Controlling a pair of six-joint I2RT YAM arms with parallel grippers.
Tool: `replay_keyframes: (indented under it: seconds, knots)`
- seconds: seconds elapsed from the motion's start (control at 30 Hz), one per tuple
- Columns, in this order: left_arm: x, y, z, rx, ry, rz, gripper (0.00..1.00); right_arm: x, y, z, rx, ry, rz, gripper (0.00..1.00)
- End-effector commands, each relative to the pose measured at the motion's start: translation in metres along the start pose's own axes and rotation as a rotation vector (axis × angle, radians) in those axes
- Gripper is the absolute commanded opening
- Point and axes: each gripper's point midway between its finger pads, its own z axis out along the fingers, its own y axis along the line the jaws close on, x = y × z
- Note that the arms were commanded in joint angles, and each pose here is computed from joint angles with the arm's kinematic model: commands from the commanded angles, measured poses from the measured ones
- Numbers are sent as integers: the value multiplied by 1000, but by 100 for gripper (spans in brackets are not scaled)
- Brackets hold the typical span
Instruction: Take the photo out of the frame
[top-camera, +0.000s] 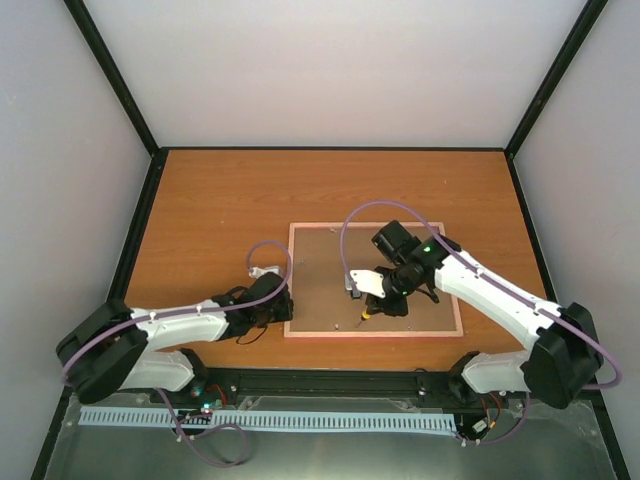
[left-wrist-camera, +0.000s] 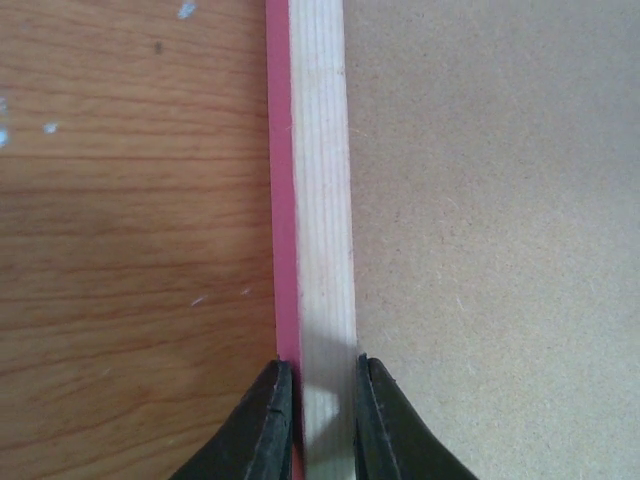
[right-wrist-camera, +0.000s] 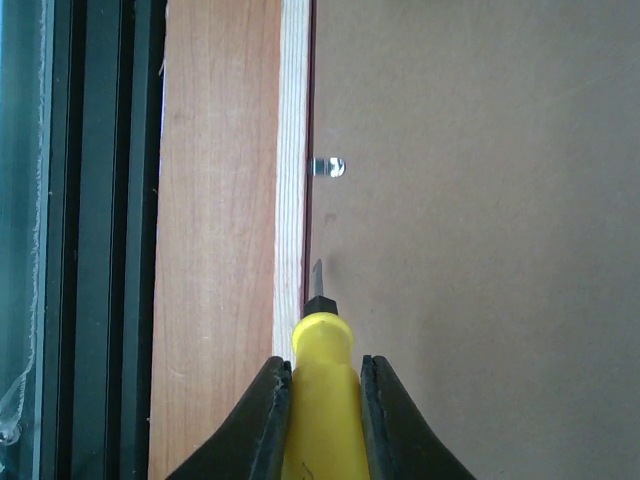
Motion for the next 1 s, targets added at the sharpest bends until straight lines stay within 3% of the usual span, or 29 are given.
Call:
replay_keyframes:
  seconds: [0.0, 0.2, 0.53, 0.97]
  knots:
    - [1, 9, -8, 44, -61, -10, 1, 0, 0, 5, -28, 41, -31, 3]
    - [1, 21, -19, 68, -118, -65, 1, -9, 1, 13, -54, 9, -26, 3]
    - [5, 20, 8, -78, -7, -32, 0, -24, 6, 22, -71, -35, -23, 3]
    - [7, 20, 7, -65, -7, -34, 1, -31, -3, 35, -40, -39, -8, 3]
